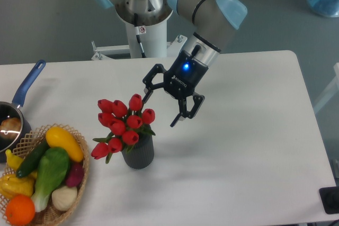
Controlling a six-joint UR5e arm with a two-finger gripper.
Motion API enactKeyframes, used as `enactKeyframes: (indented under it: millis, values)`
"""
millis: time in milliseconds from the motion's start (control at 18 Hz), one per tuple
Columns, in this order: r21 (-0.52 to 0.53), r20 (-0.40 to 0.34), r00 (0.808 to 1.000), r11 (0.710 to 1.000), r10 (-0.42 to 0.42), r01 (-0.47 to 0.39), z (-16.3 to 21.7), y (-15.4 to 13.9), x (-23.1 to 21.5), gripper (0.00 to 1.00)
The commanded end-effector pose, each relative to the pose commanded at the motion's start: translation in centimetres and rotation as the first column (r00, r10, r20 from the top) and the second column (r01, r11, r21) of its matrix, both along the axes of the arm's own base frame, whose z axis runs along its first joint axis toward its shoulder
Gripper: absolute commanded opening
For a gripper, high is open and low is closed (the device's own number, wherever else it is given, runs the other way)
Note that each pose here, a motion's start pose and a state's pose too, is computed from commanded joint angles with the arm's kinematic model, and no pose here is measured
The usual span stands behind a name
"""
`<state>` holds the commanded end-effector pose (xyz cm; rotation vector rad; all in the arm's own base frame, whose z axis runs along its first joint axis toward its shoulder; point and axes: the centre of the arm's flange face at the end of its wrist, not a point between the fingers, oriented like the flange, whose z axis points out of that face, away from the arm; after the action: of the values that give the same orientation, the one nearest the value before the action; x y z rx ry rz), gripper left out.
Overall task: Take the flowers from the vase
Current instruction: 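Lower the open gripper down to the red tulip stems above the vase, then close the gripper around the tulip bunch just below the blooms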
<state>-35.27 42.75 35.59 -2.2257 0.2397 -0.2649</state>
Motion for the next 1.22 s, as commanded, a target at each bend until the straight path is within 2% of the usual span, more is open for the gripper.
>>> enactKeyframes:
  millis: [444, 1222]
  values:
    - [0.004, -0.027, 0.999, 0.999, -0.047, 0.048, -1.4, 2.2, 1.0, 1.00]
    - [0.005, -0.036, 0.997, 0.998, -0.069, 0.069, -1.6, 3.2, 1.4, 1.00]
